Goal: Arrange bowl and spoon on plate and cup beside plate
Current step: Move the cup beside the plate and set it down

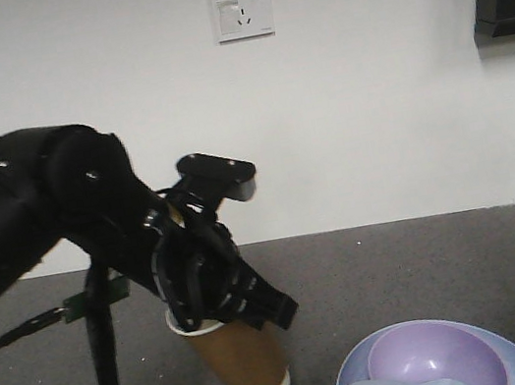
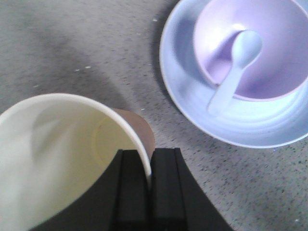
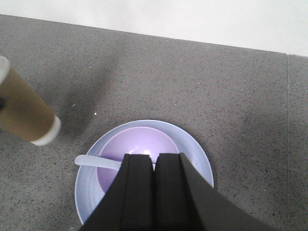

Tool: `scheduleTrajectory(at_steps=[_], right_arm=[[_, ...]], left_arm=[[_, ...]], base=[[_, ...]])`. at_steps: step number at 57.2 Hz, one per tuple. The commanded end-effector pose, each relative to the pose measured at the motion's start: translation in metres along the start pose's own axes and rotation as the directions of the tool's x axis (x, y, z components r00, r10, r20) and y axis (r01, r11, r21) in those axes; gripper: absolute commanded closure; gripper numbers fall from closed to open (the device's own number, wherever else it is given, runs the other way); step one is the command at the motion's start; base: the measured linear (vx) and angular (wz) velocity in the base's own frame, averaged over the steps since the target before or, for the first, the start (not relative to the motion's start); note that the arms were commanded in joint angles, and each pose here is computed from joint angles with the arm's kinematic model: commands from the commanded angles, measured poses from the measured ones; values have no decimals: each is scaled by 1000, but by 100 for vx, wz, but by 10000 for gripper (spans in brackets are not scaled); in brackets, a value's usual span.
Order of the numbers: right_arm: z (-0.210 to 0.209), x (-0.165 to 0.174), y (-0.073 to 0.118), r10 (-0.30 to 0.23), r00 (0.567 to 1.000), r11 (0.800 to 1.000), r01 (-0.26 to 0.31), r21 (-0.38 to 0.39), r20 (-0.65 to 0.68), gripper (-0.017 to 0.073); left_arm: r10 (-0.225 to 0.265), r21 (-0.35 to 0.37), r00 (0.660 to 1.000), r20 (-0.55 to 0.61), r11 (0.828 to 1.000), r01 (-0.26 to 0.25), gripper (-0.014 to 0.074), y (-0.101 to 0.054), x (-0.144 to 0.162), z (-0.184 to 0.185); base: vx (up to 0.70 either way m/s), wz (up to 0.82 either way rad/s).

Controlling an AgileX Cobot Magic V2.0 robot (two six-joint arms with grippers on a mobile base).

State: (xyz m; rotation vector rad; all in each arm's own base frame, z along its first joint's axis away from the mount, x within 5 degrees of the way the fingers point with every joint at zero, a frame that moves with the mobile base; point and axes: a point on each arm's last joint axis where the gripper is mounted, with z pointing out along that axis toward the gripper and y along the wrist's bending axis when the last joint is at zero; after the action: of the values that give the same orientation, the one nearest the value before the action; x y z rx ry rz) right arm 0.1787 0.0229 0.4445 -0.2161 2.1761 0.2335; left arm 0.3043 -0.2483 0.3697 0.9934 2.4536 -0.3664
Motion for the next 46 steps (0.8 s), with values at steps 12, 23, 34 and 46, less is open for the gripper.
scheduleTrajectory(at_steps=[12, 23, 34, 46], right_arm=[[-12, -12, 3, -12, 995, 1000, 12, 2, 103, 568], [-12, -12, 3, -10, 995, 1000, 10, -1, 104, 568], [-12, -12, 3, -6, 994, 1000, 7, -7, 105, 568], [-12, -12, 3, -6, 995, 1000, 7, -8, 104, 568]], left_arm=[[20, -10, 1000, 20, 1000, -20, 594, -19, -15, 10], [6, -5, 1000, -27, 1000, -6, 594, -18, -14, 25], [7, -7, 1000, 2, 1000, -7, 568, -18, -16, 25], [-1, 11, 1000, 10, 1000, 1, 408, -20, -17, 25]], base=[[0, 0], [0, 0], [0, 0], [0, 0]])
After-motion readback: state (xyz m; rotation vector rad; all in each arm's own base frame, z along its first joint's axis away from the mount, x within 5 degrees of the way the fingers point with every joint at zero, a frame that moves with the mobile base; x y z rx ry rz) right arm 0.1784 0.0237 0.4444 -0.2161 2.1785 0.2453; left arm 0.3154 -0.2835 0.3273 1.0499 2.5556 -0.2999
